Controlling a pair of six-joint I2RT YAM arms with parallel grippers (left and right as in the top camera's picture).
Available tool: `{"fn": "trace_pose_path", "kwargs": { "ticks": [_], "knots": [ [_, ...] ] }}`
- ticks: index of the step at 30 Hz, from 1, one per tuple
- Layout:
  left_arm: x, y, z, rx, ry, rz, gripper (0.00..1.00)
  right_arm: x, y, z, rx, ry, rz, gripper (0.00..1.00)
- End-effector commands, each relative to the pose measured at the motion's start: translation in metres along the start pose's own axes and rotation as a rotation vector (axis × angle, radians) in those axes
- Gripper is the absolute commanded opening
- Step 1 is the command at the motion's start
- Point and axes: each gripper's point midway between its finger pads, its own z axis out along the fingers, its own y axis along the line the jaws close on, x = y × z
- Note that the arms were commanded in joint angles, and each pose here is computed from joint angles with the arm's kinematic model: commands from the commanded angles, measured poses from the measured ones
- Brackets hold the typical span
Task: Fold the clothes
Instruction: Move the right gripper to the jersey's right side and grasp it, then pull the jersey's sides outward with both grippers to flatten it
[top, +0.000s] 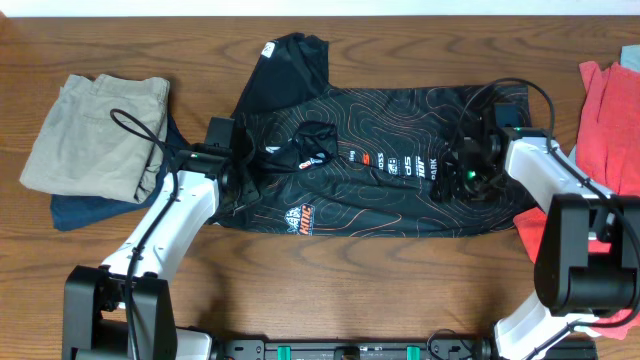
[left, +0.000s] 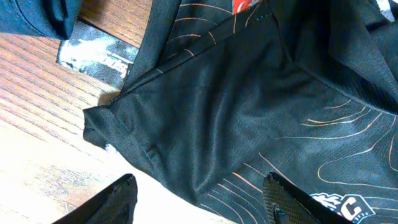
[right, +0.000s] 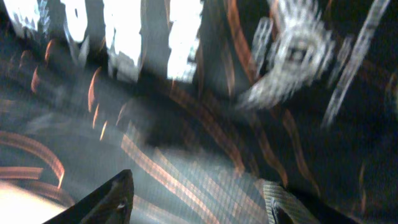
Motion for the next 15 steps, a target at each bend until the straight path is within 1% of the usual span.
{"fn": "trace_pose_path", "kwargs": {
  "ticks": [1, 5, 8, 11, 15],
  "knots": [
    [-0.001, 0.003, 0.002, -0.015, 0.000, -0.008, 0.66, -0.019, -0.001, 0.001, 0.019, -0.071, 0.063, 0.68],
    [0.000, 0.003, 0.002, -0.016, 0.002, -0.008, 0.66, -0.058, -0.006, -0.013, 0.032, -0.217, 0.093, 0.70],
    [0.000, 0.003, 0.002, -0.016, 0.002, -0.008, 0.67, -0.079, -0.020, -0.027, 0.089, -0.297, 0.144, 0.70],
    [0.000, 0.004, 0.002, -0.017, 0.002, -0.008, 0.66, -0.090, -0.029, -0.039, 0.141, -0.328, 0.158, 0.70],
    [-0.002, 0.002, 0.002, -0.012, -0.005, 0.004, 0.67, -0.088, -0.038, -0.060, 0.229, -0.294, 0.179, 0.72]
  ]
}}
